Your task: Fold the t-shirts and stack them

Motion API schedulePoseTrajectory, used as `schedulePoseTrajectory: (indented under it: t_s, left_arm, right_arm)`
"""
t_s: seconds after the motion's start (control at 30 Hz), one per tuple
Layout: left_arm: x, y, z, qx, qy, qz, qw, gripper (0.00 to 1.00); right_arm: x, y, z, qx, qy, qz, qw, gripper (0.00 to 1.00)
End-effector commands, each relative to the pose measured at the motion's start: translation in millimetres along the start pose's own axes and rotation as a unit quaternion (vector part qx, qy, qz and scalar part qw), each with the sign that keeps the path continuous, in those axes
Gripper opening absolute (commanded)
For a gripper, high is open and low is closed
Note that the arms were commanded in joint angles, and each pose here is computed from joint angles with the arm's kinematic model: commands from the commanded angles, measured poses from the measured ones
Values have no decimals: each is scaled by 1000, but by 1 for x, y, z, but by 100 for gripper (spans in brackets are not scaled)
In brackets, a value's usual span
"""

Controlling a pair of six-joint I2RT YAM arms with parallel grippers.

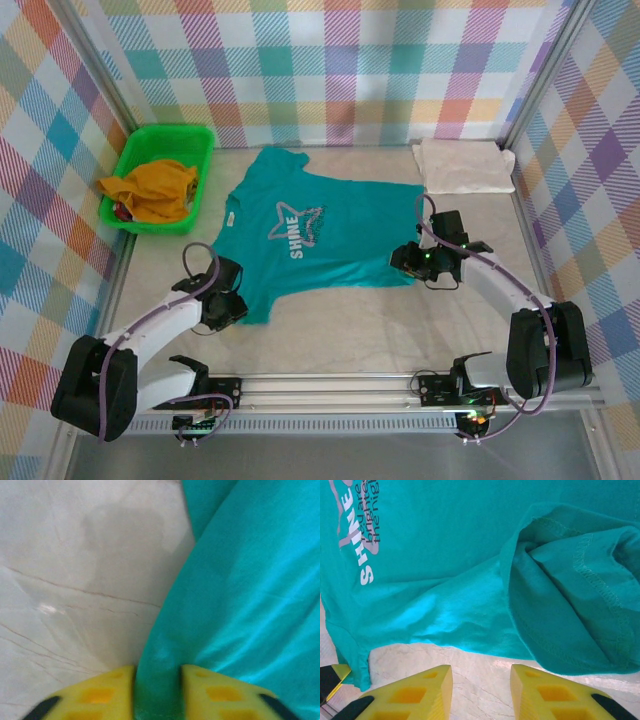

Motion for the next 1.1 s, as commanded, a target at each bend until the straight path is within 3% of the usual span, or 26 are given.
schedulePoseTrajectory:
  t_s: [0.0,0.07,0.33,0.77,1.07]
  left_arm:
    - [-9,-2,5,-14,4,-31,999,14]
    - [-8,5,6,-21,2,-29,999,5]
    - [-7,24,9,-40,-2,-40,998,0]
    - [-9,24,9,-37,-9,-42,998,0]
    - [-11,24,11,-40,-9,-45,998,0]
  right_arm:
    - [4,-1,-3,3,9,8,1000,36]
    - [5,1,-3,3,10,6,1000,36]
    - [1,1,-2,20,0,-25,999,40]
    - [-2,-27,21,22,3,-44,999,43]
    - [-9,-40,30,19,17,-62,998,39]
Point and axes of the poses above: each hand's point on the last joint's axis, 136 mm out from that joint toward the fingers, its own y axis back along the fingers, its own x axis along the line the jaws close on, z = x × y, the point moved 2 cm from there along y, back along the fingers, and after that the axes turned 2 degrees about -y, right-handed, at the moved point
